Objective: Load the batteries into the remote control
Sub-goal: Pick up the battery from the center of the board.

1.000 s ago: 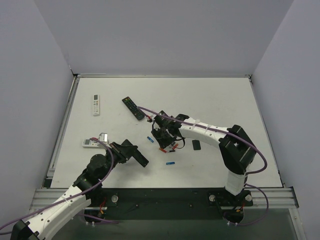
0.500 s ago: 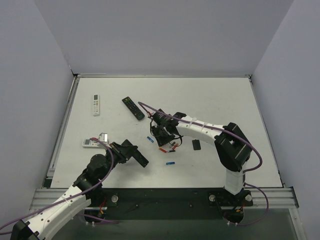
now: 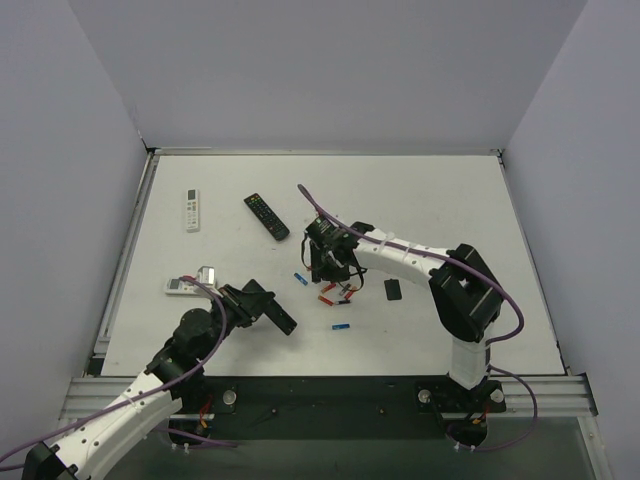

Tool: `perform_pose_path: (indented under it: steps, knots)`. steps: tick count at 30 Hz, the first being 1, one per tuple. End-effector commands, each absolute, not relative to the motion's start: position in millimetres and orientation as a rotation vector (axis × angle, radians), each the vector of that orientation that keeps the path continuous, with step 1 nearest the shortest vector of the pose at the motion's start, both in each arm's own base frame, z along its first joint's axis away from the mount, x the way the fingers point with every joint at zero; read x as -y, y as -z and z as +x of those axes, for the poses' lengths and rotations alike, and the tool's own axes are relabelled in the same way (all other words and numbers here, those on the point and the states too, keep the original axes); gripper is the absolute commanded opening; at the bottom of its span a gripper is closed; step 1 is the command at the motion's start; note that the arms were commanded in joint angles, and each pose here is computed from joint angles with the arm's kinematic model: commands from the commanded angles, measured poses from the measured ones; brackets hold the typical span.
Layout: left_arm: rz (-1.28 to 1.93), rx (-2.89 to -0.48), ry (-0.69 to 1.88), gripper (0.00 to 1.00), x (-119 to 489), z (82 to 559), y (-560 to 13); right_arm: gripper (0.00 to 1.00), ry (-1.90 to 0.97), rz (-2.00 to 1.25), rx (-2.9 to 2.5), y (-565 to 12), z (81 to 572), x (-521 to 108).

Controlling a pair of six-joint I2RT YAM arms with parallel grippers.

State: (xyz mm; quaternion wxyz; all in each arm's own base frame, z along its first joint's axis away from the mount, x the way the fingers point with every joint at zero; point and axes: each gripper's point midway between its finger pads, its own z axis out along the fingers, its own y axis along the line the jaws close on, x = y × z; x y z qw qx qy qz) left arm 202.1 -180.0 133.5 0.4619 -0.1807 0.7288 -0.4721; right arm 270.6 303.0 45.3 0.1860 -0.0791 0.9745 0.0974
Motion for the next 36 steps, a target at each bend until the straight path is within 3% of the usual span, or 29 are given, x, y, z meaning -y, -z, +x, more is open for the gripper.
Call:
perform_pose_path:
  steps: [1, 16, 28, 36]
  knots:
    - [-0.448, -1.776, 1.16, 0.0, 177.6, 202.6, -132.7, 0.38, -0.258, 0.049, -2.696, -49.9, 294.0, -302.7]
    - [-0.458, -1.761, 1.154, 0.0, 171.6, 199.3, -135.9, 0.34, -0.239, 0.383, -2.615, -35.9, 343.8, -317.7]
    - [-0.457, -1.762, 1.15, 0.0, 170.5, 198.5, -135.7, 0.3, -0.166, 0.381, -2.632, -17.2, 352.5, -317.2]
    - [-0.462, -1.761, 1.152, 0.0, 170.4, 198.7, -134.7, 0.21, -0.111, 0.275, -2.668, -9.9, 345.9, -315.7]
